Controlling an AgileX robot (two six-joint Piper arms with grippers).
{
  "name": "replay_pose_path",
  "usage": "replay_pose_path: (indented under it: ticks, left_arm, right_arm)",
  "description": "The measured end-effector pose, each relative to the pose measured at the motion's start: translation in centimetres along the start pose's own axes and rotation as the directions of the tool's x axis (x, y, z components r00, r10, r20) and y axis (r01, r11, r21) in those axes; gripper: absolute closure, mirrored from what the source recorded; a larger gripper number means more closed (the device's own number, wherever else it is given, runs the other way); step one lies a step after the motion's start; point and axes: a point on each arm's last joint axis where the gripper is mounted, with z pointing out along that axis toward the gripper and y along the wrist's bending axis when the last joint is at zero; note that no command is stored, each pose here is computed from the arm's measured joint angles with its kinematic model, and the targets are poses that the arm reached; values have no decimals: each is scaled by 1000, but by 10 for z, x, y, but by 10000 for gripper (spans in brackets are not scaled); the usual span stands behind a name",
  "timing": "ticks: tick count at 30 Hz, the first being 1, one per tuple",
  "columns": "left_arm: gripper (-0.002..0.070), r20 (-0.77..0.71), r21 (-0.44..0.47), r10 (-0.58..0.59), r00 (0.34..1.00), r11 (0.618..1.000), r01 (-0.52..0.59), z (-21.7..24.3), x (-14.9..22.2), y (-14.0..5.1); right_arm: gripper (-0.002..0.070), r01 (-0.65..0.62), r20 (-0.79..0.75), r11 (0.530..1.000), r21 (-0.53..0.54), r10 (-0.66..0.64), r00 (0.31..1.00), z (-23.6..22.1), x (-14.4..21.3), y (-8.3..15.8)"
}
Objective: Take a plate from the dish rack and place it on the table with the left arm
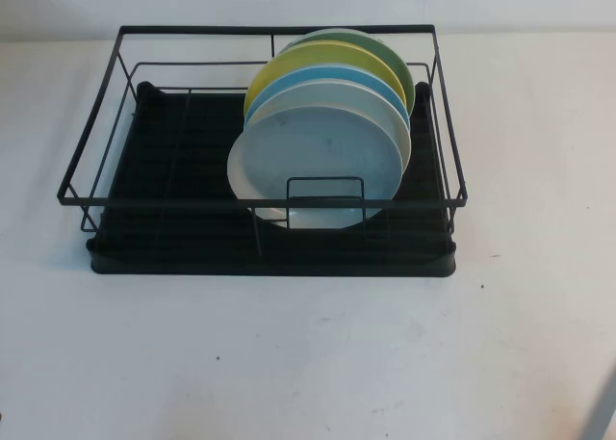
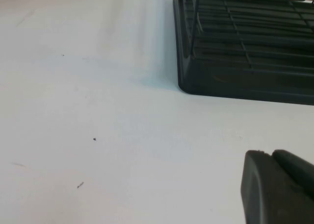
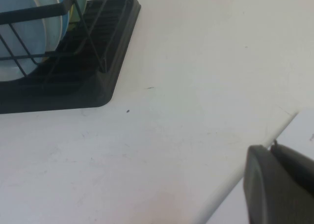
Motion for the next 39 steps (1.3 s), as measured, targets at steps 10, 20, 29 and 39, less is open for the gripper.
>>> replay_pose_path:
  ticks: [10,20,29,39]
  left_arm:
    - [679,0,0,0,1000,1000,0,0,0,0]
    - [679,-2,1,-7,1000,1000,7,0,0,0]
    - [679,92,123,-468,879,881,457,-1,-13,-6]
    - [679,251,215,-613,749,790,574,-5,-30,-2]
  right_arm:
    - [696,0,0,1000,0,0,1000,0,0,0]
    - [696,0,0,1000,0,0,1000,0,0,0]
    - [696,0,0,1000,0,0,1000,0,0,0]
    - [696,0,0,1000,0,0,1000,0,0,0]
